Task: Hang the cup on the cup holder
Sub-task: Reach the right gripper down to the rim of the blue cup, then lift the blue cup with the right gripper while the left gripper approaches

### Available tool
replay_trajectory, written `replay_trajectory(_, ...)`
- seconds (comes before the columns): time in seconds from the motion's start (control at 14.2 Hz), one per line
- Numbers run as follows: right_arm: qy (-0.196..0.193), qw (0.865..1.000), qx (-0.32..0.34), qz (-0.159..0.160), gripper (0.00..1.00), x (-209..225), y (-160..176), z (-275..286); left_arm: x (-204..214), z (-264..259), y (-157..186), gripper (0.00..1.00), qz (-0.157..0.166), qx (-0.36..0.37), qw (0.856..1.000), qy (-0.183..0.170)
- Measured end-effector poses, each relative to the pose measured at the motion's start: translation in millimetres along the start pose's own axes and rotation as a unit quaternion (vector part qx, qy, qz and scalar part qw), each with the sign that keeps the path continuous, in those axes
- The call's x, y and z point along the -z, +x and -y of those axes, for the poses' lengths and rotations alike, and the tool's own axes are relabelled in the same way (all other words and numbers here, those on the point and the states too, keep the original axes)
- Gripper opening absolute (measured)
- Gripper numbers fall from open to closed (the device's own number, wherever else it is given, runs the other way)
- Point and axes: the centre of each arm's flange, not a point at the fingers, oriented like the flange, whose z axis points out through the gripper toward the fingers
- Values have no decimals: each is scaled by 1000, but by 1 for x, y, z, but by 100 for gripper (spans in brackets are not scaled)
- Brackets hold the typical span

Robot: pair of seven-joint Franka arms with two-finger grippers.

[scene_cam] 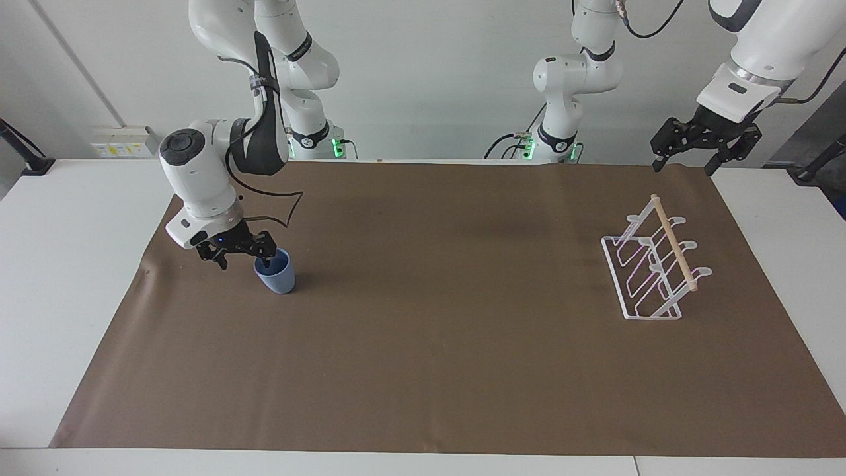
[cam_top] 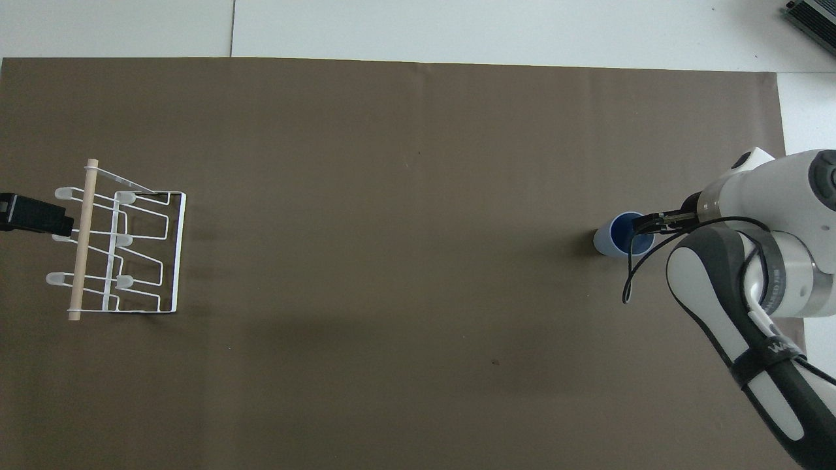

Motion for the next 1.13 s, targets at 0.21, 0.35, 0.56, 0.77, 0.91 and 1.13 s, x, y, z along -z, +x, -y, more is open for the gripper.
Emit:
replay_trajectory(0.21, 0, 1000, 1, 2, 90, -2, -1, 1, 0, 0, 0, 100, 0, 0, 1000, 0)
replay_trajectory(0.35, 6, 1000, -3, 2, 65, -2, -1, 2, 0, 0, 0, 100, 0, 0, 1000, 0)
replay_trajectory(0.56, 17, 1000, -12, 1, 30, -2, -1, 3, 0, 0, 0, 100, 0, 0, 1000, 0)
replay_trajectory(0.77, 22, 1000, -14, -3, 5, 1, 0, 6, 0, 0, 0, 100, 0, 0, 1000, 0)
replay_trajectory(0.91, 21, 1000, -13, -9, 5, 7, 2, 6, 0, 0, 0, 100, 0, 0, 1000, 0)
replay_trajectory(1.13, 53, 998, -34, -17, 5, 40, 15, 8, 0, 0, 0, 100, 0, 0, 1000, 0)
